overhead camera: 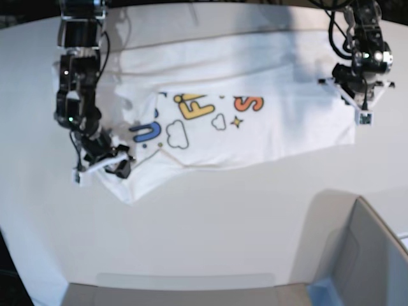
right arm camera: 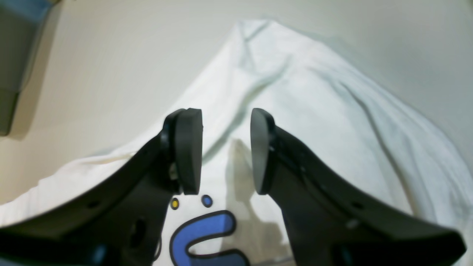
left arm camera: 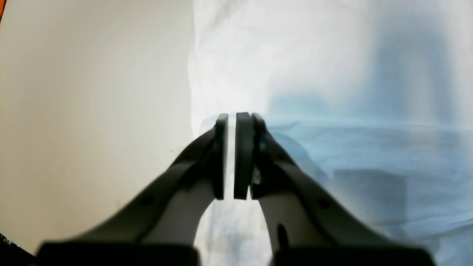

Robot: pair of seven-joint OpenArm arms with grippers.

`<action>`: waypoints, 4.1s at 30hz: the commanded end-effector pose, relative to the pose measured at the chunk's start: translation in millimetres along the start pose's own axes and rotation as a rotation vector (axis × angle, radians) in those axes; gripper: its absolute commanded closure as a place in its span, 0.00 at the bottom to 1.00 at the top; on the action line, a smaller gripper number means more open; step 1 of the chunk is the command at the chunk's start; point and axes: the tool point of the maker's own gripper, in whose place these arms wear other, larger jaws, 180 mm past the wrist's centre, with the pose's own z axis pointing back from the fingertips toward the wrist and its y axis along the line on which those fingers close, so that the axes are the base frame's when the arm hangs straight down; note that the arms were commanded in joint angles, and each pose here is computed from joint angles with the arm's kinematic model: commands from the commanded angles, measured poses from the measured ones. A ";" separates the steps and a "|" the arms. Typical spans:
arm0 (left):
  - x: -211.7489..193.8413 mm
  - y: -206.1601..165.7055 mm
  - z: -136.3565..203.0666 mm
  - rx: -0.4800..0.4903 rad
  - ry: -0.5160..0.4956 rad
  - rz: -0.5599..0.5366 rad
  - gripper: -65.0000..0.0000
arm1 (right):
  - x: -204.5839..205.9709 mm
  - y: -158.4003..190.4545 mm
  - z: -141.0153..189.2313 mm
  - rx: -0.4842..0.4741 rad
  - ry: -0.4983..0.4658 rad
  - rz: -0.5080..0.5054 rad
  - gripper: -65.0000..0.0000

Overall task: Layout the t-shirt on the table in an organized manner, then fold the t-shirt properly
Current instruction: 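Move the right gripper down to the shirt's hem corner and grasp it, then move the left gripper to the hem corner beside it and grasp it, then lift the hem with both grippers and fold it over toward the shoulder band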

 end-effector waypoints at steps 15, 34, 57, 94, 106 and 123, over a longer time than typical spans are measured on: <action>19.3 5.5 3.6 0.017 -0.052 -0.003 0.94 | 28.5 -1.9 -35.4 -0.002 -0.080 -0.071 0.66; 19.2 5.5 3.3 0.017 -0.052 -0.003 0.94 | 7.9 31.8 -42.3 0.060 -0.049 -0.082 0.66; 90.7 30.8 -53.1 0.019 -0.097 0.175 0.53 | 4.1 15.6 -51.4 0.022 -0.055 -0.099 0.66; 50.2 41.1 -108.1 0.028 0.019 0.119 0.92 | 17.1 8.1 -61.7 0.005 -0.051 -0.087 0.99; 95.1 45.0 -85.9 0.042 -0.155 0.098 1.00 | 39.4 27.0 -44.5 0.052 -0.129 -0.048 1.00; 98.6 67.4 -33.3 0.111 -0.283 0.123 1.00 | 37.3 58.2 11.1 0.132 -0.161 0.028 1.00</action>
